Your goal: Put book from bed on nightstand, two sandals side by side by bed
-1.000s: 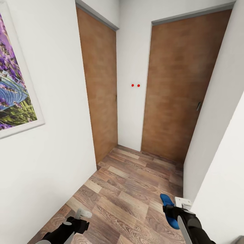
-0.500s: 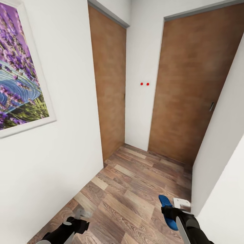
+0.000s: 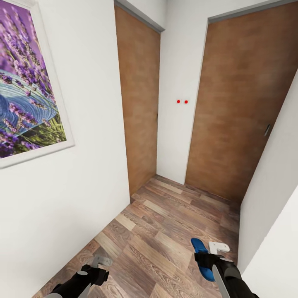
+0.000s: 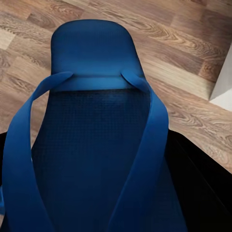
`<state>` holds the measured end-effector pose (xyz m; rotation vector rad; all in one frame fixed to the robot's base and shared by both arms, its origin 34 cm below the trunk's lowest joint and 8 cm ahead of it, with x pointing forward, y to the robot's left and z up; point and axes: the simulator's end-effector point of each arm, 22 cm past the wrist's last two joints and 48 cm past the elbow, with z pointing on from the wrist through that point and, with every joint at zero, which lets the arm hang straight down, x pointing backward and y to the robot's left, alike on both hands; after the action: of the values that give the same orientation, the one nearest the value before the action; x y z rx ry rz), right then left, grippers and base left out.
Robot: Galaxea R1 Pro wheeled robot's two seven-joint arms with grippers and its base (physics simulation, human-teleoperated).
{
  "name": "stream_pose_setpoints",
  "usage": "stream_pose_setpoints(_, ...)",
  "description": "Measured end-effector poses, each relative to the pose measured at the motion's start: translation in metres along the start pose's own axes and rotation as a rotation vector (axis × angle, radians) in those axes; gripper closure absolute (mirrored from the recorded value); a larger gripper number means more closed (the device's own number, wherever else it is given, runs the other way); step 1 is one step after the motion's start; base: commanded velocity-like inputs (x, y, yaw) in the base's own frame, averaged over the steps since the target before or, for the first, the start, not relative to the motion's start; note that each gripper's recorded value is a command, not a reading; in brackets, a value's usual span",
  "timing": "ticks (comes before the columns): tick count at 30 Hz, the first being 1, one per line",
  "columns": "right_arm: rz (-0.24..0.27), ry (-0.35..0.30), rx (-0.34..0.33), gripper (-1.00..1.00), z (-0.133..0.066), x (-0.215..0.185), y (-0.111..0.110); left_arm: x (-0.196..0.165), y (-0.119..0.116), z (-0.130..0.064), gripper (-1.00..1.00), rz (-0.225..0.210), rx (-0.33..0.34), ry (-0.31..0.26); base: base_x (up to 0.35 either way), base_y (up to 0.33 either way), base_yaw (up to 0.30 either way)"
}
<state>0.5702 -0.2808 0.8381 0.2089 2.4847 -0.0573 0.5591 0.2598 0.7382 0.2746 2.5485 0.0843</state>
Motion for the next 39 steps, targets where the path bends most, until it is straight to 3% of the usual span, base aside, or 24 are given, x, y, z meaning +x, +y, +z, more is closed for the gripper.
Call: stream_pose_setpoints(39, -0.013, 0.037, 0.003, 1.00, 0.006, 0.017, 0.001, 0.002, -0.001, 0.001, -1.00, 0.000, 0.001, 0.004, 0.015, 0.019, 0.038)
